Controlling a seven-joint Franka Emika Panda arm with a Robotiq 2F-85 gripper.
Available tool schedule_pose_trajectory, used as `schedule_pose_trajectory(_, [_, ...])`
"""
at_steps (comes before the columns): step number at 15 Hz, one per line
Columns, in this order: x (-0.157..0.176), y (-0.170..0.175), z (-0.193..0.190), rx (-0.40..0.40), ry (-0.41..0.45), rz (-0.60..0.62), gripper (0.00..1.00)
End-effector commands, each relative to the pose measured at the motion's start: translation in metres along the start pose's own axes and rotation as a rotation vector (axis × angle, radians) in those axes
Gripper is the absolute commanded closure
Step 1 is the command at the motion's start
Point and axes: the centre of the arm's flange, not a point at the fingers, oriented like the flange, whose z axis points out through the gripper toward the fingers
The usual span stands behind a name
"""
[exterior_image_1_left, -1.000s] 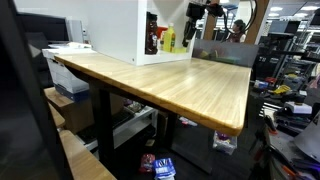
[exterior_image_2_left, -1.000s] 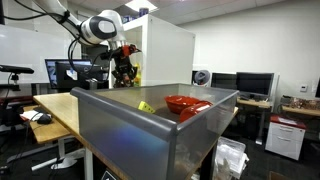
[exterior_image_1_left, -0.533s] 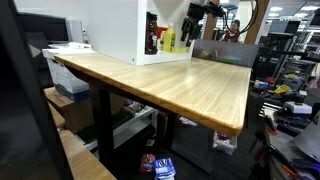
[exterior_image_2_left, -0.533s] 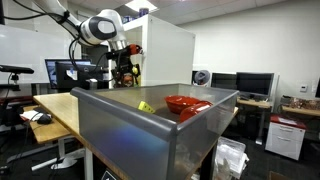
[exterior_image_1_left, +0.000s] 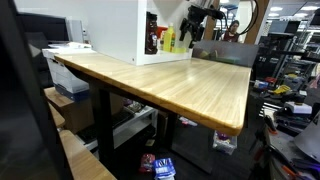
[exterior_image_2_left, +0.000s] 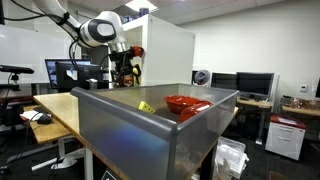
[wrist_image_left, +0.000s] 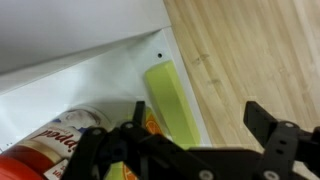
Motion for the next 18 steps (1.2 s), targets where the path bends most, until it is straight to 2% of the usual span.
schedule_pose_trajectory(1, [-0.005,0.001,0.006,0.005,0.036,-0.082,0.00])
schedule_pose_trajectory(18, [-0.014,0.005,0.020,0.014,0.037,-0.152,0.00])
